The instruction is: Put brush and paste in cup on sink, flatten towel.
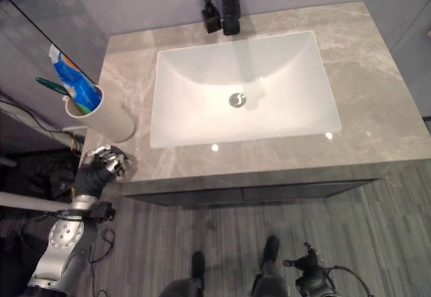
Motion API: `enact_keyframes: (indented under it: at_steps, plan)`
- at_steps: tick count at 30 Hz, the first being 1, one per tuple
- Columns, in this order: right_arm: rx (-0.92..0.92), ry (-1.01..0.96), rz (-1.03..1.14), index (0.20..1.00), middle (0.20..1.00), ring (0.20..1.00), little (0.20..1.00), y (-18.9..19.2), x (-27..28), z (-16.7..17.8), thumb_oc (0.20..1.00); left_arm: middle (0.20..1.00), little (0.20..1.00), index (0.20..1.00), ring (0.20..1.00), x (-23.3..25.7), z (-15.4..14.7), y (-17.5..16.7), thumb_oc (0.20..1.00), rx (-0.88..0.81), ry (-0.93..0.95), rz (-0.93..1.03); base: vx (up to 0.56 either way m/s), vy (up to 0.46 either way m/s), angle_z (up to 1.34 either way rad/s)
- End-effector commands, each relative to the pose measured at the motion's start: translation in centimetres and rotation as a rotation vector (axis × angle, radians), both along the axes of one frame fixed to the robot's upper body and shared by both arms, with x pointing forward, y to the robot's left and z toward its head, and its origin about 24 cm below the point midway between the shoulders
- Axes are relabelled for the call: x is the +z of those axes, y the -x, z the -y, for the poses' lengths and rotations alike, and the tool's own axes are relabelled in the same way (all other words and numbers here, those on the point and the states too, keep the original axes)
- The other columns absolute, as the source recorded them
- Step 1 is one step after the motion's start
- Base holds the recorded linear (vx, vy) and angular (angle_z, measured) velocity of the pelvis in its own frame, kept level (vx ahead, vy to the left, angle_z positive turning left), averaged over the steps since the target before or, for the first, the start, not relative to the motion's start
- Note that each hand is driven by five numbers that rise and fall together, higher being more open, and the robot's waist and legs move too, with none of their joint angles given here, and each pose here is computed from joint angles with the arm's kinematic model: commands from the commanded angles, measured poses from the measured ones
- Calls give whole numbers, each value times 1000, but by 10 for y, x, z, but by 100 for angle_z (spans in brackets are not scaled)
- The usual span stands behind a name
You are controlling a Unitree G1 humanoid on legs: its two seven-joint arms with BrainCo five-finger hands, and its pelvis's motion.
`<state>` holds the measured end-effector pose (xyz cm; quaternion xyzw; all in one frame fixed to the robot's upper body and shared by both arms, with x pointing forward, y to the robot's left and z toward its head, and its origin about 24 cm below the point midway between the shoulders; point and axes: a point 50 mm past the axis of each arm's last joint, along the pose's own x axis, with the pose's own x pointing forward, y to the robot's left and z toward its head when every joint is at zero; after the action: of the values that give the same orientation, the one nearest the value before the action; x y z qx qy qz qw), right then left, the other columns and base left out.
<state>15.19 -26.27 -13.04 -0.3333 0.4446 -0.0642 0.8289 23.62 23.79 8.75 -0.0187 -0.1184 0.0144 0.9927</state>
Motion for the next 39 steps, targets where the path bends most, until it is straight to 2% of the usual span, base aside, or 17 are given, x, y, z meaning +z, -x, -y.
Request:
enact_keyframes:
  at_steps: [1, 13, 26, 34, 39]
  plan:
    - [38, 25, 38, 1000, 1000, 1000, 1000, -20, 8, -2, 1000, 200, 200, 200, 200, 17, -7, -2, 200, 45, 54, 89, 33, 7, 0]
    - [53, 13, 75, 1000, 1000, 1000, 1000, -34, 14, -4, 1000, 200, 200, 200, 200, 17, -17, -15, 200, 53, 79, 53, 18, 0, 1]
    - [24, 34, 61, 1000, 1000, 1000, 1000, -30, 16, 8, 1000, 200, 200, 200, 200, 49, -26, -35, 200, 84, 78, 144, -8, 7, -4]
    - [28, 19, 56, 1000, 1000, 1000, 1000, -30, 14, 3, 1000, 200, 200, 200, 200, 79, -48, -59, 200, 201, 64, 214, -26, 9, -7]
    - [14, 13, 59, 1000, 1000, 1000, 1000, -29, 13, 3, 1000, 200, 200, 200, 200, 78, -44, -54, 200, 174, 81, 225, -16, -3, -10]
